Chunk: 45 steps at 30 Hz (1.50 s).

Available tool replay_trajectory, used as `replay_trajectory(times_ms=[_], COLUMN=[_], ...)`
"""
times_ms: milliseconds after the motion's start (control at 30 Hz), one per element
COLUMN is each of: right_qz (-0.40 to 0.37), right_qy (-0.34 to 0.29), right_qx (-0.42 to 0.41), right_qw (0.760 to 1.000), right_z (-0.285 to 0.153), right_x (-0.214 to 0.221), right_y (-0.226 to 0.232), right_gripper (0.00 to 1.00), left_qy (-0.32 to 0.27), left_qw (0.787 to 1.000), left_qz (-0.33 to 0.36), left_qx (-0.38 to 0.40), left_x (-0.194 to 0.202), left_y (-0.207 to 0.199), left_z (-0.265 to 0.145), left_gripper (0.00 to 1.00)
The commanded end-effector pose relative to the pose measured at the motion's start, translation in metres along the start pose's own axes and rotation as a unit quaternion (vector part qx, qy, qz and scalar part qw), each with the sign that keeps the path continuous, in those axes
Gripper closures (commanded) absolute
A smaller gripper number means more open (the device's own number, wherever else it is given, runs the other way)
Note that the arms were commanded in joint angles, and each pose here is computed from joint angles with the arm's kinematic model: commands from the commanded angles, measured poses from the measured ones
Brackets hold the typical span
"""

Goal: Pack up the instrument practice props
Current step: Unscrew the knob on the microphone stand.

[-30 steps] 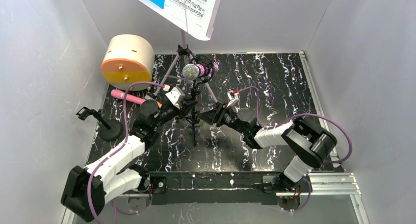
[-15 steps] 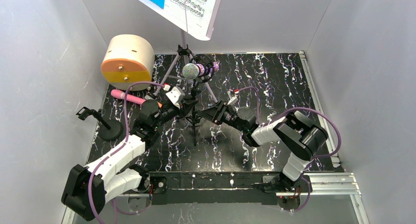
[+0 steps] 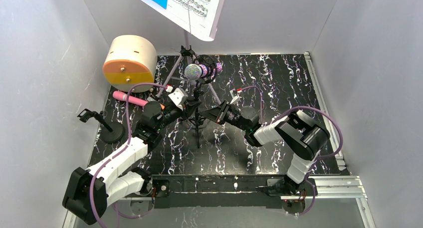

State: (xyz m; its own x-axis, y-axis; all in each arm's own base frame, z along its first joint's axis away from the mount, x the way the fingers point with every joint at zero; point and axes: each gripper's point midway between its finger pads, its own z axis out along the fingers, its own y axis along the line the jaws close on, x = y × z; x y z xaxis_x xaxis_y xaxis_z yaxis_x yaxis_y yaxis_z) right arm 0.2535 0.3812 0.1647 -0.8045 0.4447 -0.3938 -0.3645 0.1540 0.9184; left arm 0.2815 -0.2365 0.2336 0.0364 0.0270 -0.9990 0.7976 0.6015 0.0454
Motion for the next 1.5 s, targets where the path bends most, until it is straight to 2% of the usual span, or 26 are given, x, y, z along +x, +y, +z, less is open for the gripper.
replay_trajectory(times_ms=[0, 33, 167, 500, 733, 867, 933, 1133, 1200, 1300, 1433, 1467], right_qz=[-0.016, -0.019, -0.043, -0.183, -0.302, -0.398, -0.455, -0.623, -0.681, -0.767, -0.849, -0.87], right_qy=[0.0, 0.004, 0.024, 0.047, 0.06, 0.064, 0.069, 0.088, 0.095, 0.094, 0.08, 0.079], right_qx=[-0.056, -0.058, -0.064, -0.046, -0.014, 0.001, 0.013, 0.036, 0.033, 0.03, 0.012, 0.009], right_qw=[0.998, 0.998, 0.997, 0.981, 0.951, 0.915, 0.888, 0.777, 0.725, 0.634, 0.522, 0.486], right_z=[0.01, 0.01, 0.012, 0.019, 0.021, 0.023, 0.024, 0.027, 0.026, 0.023, 0.019, 0.017], right_x=[-0.009, -0.007, -0.001, -0.002, -0.008, -0.012, -0.011, -0.005, 0.001, 0.007, 0.011, 0.011], right_y=[0.029, 0.029, 0.026, 0.018, 0.01, 0.009, 0.009, 0.005, 0.003, 0.001, 0.004, 0.004], right_gripper=[0.94, 0.99, 0.99, 0.99, 0.99, 0.99, 0.99, 0.99, 0.99, 0.99, 0.99, 0.99], left_qy=[0.092, 0.093, 0.095, 0.09, 0.093, 0.088, 0.087, 0.09, 0.091, 0.1, 0.105, 0.105], left_qw=[0.995, 0.995, 0.995, 0.994, 0.991, 0.991, 0.99, 0.985, 0.984, 0.984, 0.984, 0.984], left_qz=[-0.032, -0.033, -0.035, -0.053, -0.083, -0.099, -0.11, -0.148, -0.15, -0.148, -0.145, -0.144], left_qx=[0.016, 0.015, 0.019, 0.024, 0.039, 0.033, 0.032, 0.019, 0.013, 0.008, -0.002, -0.003], left_x=[0.054, 0.055, 0.055, 0.052, 0.054, 0.052, 0.051, 0.054, 0.055, 0.058, 0.059, 0.058], left_y=[-0.011, -0.01, -0.012, -0.015, -0.024, -0.024, -0.025, -0.028, -0.027, -0.026, -0.023, -0.023], left_z=[-0.008, -0.008, -0.008, -0.006, -0.002, -0.001, -0.001, -0.007, -0.009, -0.013, -0.014, -0.014], left_gripper=[1.0, 1.0, 1.0, 1.0, 1.0, 1.0, 1.0, 1.0, 1.0, 1.0, 1.0, 1.0])
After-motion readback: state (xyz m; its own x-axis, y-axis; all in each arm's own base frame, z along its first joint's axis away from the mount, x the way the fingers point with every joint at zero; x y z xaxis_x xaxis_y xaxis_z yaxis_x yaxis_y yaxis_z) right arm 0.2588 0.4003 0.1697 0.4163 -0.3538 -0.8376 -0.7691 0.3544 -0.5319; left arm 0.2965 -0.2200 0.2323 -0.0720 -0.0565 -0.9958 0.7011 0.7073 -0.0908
